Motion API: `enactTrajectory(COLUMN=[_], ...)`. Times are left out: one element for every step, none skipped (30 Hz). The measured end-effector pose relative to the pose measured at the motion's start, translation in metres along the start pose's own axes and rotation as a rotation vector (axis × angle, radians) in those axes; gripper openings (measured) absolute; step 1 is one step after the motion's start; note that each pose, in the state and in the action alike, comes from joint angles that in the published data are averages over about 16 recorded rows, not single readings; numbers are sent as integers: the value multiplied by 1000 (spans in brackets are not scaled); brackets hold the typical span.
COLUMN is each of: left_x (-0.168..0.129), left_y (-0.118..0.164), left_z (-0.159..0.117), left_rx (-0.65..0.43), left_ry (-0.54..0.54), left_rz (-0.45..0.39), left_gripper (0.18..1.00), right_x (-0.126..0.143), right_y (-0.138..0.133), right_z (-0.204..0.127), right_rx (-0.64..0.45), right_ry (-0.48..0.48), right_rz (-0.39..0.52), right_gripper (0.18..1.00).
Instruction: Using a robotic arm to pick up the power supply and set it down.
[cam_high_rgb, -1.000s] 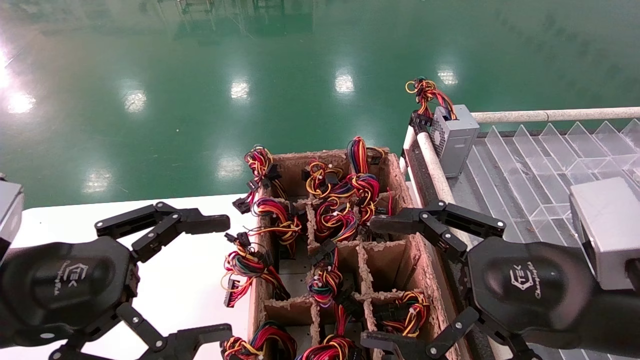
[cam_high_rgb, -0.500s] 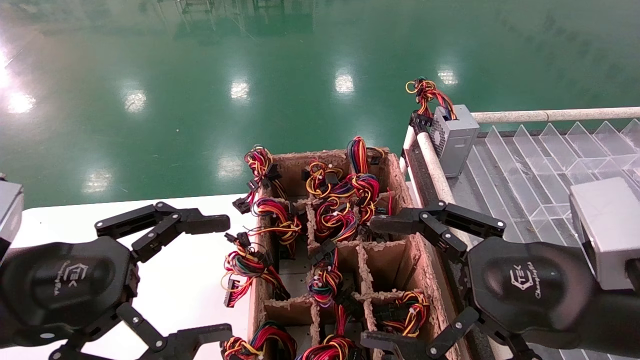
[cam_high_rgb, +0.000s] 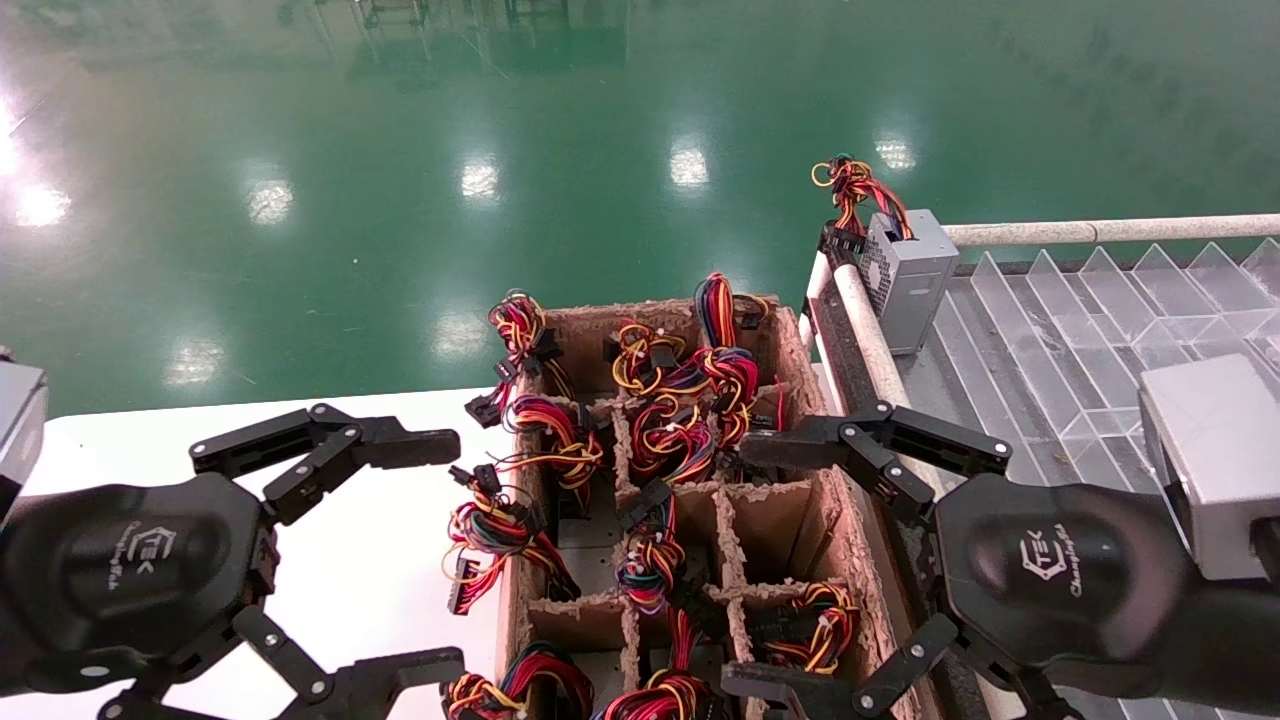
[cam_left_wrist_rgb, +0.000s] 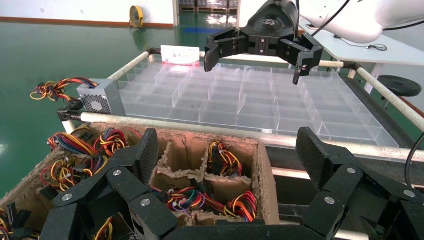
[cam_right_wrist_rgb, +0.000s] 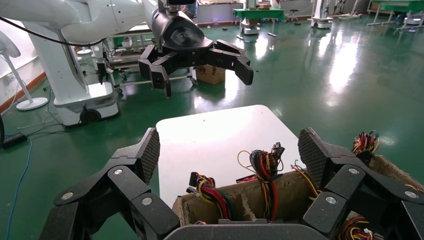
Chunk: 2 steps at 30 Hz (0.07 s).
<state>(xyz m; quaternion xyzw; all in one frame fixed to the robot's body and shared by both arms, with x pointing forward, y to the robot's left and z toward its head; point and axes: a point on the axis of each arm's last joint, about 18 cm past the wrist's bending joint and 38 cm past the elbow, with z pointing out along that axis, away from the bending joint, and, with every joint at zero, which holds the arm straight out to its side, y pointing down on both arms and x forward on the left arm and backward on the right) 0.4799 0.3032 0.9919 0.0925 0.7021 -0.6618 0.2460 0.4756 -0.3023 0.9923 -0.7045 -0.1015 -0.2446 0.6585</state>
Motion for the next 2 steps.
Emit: enactTrajectory(left_x=[0,0], left_y=[0,0], left_z=[0,0], left_rx=[0,0], left_ry=[0,0], left_rz=[0,0], left_gripper=[1001,1001], right_x=[0,0], right_y=[0,0], right_z=[0,0], right_rx=[0,0], right_ry=[0,0], right_rz=[0,0], right_gripper=[1000,1000])
